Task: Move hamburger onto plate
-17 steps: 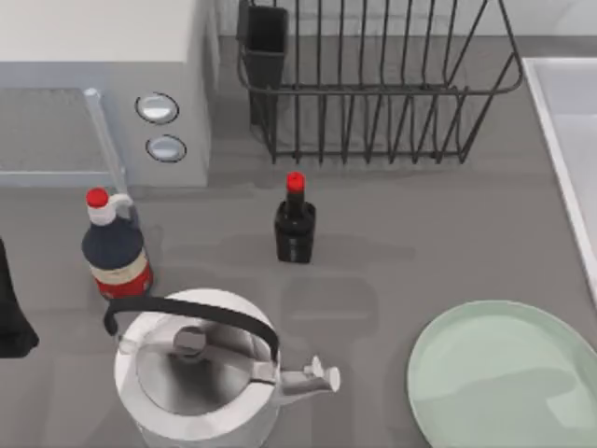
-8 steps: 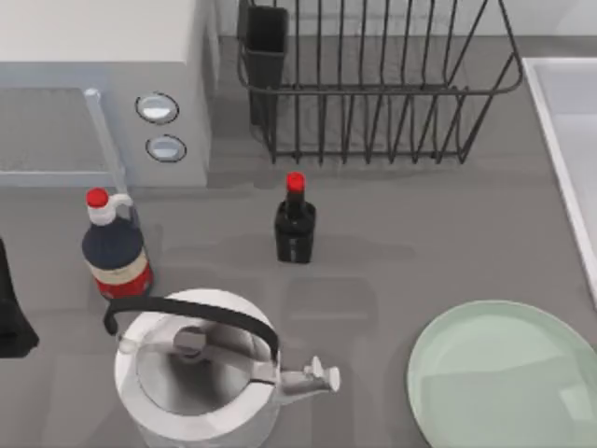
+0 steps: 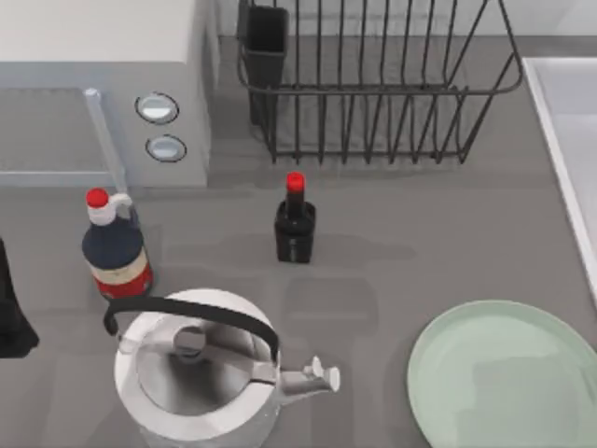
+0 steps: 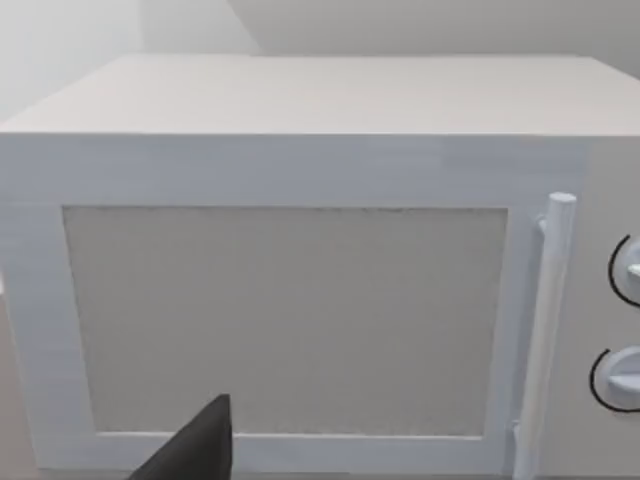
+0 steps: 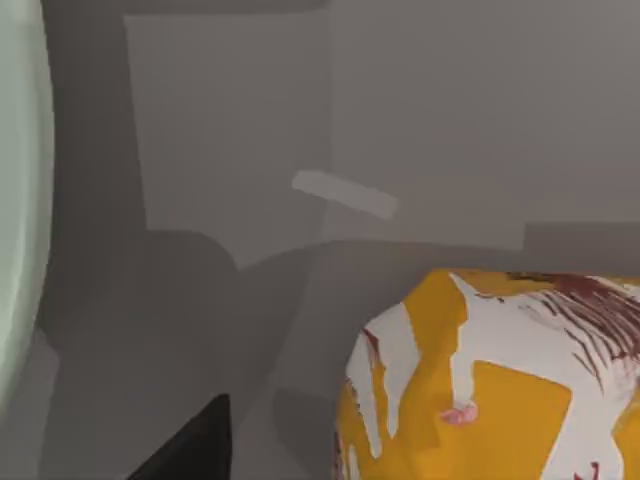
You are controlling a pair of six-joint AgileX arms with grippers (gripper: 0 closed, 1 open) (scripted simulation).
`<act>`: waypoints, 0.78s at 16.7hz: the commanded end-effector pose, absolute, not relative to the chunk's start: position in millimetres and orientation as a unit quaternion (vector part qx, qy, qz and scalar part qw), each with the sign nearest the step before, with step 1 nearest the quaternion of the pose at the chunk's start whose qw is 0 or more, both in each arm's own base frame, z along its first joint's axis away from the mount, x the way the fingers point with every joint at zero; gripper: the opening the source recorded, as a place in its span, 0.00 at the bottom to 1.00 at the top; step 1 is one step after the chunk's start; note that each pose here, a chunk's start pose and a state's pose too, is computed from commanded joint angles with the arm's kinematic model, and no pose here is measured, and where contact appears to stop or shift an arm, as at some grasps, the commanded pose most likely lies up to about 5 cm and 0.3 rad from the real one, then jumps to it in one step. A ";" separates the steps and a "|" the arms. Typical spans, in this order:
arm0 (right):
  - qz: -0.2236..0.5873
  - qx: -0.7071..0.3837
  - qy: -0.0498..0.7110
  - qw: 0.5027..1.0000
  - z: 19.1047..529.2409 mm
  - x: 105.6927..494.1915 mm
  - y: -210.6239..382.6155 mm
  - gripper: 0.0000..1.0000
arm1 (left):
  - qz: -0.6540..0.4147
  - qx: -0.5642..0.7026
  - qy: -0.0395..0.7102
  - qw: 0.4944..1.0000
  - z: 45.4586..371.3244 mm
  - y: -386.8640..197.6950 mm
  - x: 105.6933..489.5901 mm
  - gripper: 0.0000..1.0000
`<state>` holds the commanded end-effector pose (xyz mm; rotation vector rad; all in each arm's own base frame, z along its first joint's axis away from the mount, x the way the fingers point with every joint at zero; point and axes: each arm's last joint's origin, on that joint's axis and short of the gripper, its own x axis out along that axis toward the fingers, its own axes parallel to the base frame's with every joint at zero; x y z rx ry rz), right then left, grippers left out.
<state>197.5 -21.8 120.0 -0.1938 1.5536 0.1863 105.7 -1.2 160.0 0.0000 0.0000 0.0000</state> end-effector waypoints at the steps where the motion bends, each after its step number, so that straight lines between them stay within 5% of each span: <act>1: 0.084 -0.087 0.698 0.705 111.2 196.9 -21.8 1.00 | 0.000 0.000 0.000 1.000 160.0 -1.2 105.7 1.00; 8: 0.084 -0.087 0.701 0.703 92.5 193.5 -21.7 1.00 | 0.000 0.000 0.000 1.000 160.0 -1.2 105.7 1.00; 13: 0.084 -0.087 0.701 0.703 92.5 193.5 -21.7 0.62 | 0.000 0.000 0.000 1.000 160.0 -1.2 105.7 1.00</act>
